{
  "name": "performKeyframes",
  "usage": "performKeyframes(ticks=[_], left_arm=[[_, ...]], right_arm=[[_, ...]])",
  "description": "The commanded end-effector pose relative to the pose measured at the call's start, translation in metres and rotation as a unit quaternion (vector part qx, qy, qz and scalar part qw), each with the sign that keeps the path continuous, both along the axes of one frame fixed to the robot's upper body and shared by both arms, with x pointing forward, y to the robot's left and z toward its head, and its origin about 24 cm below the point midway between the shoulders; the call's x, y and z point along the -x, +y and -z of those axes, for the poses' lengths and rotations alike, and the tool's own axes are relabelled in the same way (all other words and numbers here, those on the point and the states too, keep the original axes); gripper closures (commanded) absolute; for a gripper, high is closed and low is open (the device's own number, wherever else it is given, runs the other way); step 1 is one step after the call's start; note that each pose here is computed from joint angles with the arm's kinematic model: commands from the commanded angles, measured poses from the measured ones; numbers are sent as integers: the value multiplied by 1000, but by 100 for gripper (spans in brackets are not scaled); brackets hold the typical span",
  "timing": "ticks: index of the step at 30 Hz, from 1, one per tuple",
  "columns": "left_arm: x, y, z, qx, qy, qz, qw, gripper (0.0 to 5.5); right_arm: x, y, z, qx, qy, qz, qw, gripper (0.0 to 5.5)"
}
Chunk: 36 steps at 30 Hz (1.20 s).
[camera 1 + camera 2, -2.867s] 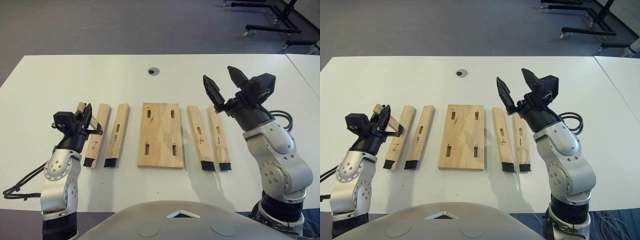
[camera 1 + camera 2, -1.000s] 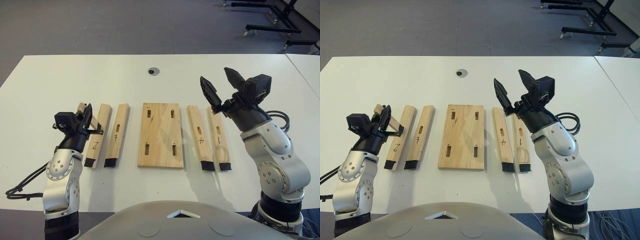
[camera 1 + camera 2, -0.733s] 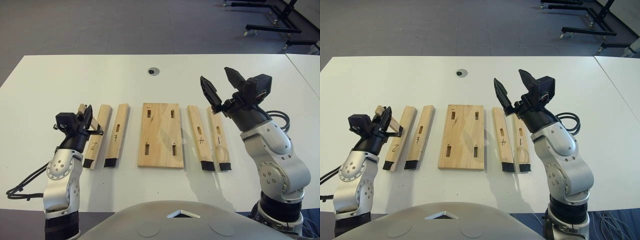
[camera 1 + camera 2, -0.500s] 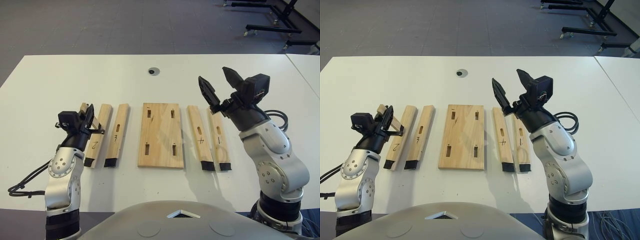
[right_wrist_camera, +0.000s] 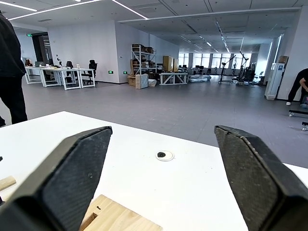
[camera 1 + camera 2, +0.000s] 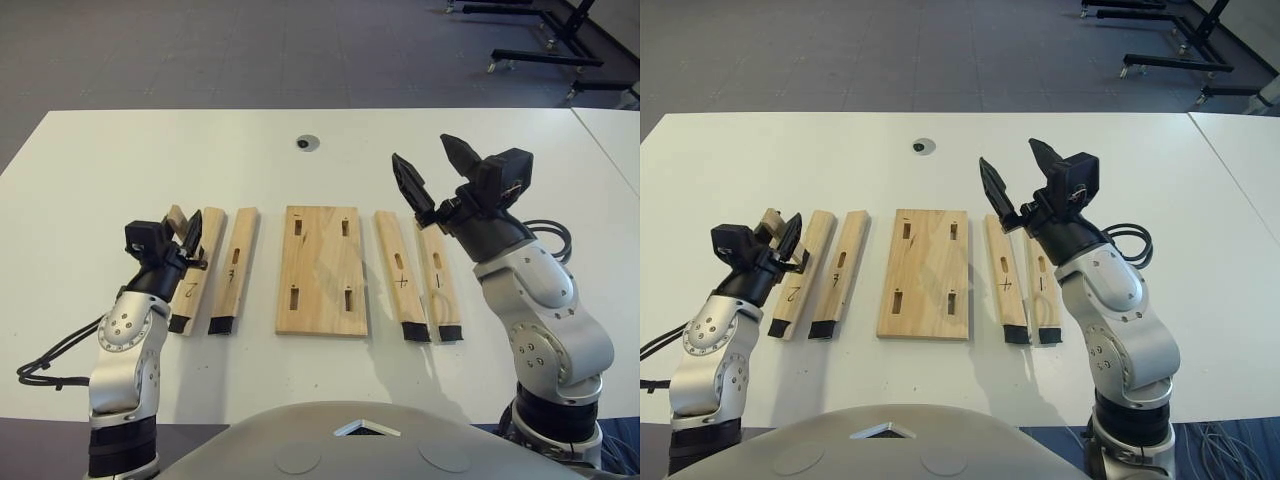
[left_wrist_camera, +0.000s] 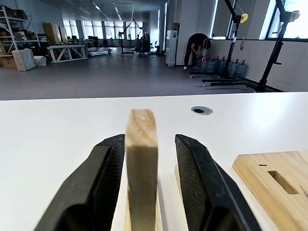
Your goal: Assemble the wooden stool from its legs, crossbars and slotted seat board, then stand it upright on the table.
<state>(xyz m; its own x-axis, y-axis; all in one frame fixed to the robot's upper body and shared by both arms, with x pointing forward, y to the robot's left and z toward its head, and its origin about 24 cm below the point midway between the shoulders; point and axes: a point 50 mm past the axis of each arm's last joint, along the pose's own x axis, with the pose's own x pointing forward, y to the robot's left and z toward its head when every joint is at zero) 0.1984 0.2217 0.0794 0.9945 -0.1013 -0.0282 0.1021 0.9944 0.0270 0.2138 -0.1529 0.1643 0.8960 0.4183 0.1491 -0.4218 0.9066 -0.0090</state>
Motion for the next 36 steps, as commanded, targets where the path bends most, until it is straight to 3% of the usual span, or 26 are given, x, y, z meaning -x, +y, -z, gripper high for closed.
performKeyframes(ticks=[1,6,14,22,25,30,33,36], left_arm=[[-7,2,-25,-7,-56,5,998,369],[-16,6,-50,9,-107,-1,994,369],[-36,-18,-84,42,-149,31,987,369],[-61,-5,-109,17,-155,-5,988,369],[-62,-13,-96,30,-124,18,992,369],[-52,-10,-19,16,14,12,1000,369],[-49,7,37,4,87,-25,996,369],[-52,14,30,15,55,-39,998,369]], right_arm=[[1,1,-1,-1,-7,1,1000,160],[3,2,1,-5,-5,-6,1000,160],[1,3,2,-10,-6,-9,1000,160],[-2,10,0,-11,-17,-23,1000,160],[-2,10,0,-11,-18,-21,1000,160],[-4,4,-2,-5,-20,-16,1000,160],[-2,1,-1,-4,-14,-29,999,160],[1,-2,-3,-4,-13,-35,999,160]])
